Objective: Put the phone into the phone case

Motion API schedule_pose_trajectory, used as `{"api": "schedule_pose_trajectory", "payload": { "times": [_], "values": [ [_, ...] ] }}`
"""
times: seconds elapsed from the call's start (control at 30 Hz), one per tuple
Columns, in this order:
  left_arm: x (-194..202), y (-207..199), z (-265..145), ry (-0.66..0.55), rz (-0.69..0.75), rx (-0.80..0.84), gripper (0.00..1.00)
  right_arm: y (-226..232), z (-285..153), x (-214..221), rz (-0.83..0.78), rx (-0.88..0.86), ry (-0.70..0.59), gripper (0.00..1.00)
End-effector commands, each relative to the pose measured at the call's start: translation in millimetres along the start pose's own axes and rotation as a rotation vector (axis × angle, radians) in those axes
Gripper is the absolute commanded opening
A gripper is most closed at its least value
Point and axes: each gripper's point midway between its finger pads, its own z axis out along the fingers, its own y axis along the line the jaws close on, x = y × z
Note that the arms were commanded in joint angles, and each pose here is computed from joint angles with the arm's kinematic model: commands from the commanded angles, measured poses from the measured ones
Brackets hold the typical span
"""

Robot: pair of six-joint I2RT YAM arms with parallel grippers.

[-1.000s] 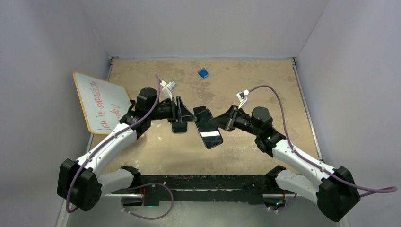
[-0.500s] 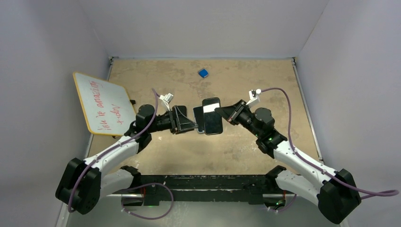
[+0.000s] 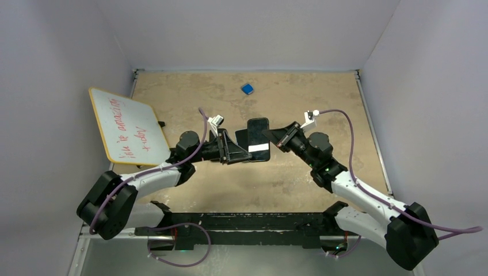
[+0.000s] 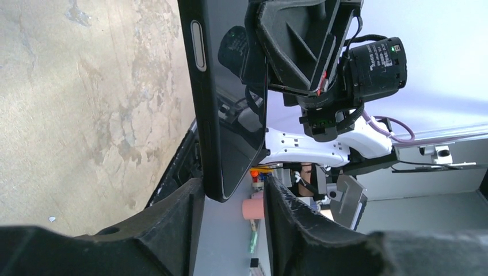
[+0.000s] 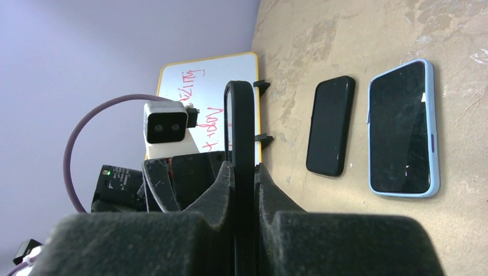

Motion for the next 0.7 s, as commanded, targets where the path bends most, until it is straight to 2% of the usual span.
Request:
{"api": "schedule_pose_trajectory", "payload": {
  "times": [0.0,0.37,0.47,0.57,0.67],
  "values": [
    [-9.4,-15.9,4.3,-0.036,0.052,0.048,0.39,35.0,-3.6,-22.5,0.008,-0.114,-0.093,0.00],
    [-10.6,-10.0,7.2,-0.038,0.057,0.034,0.30,32.5,-1.0,-17.2,0.011,-0.115,-0.069,0.00],
    [-12.0,-4.3,7.8,-0.041,0.072,0.006,0.22,28.8,-1.2,-14.8,0.013,-0.108,-0.061,0.00],
    [-13.7,3.2,7.5,-0.049,0.096,-0.036,0.03,27.7,-1.9,-9.8,0.028,-0.117,-0.040,0.00],
    [-13.8,18.8,6.8,-0.046,0.097,-0.116,0.00,24.4,-2.0,-7.1,0.020,-0.108,-0.030,0.00]
  ]
}}
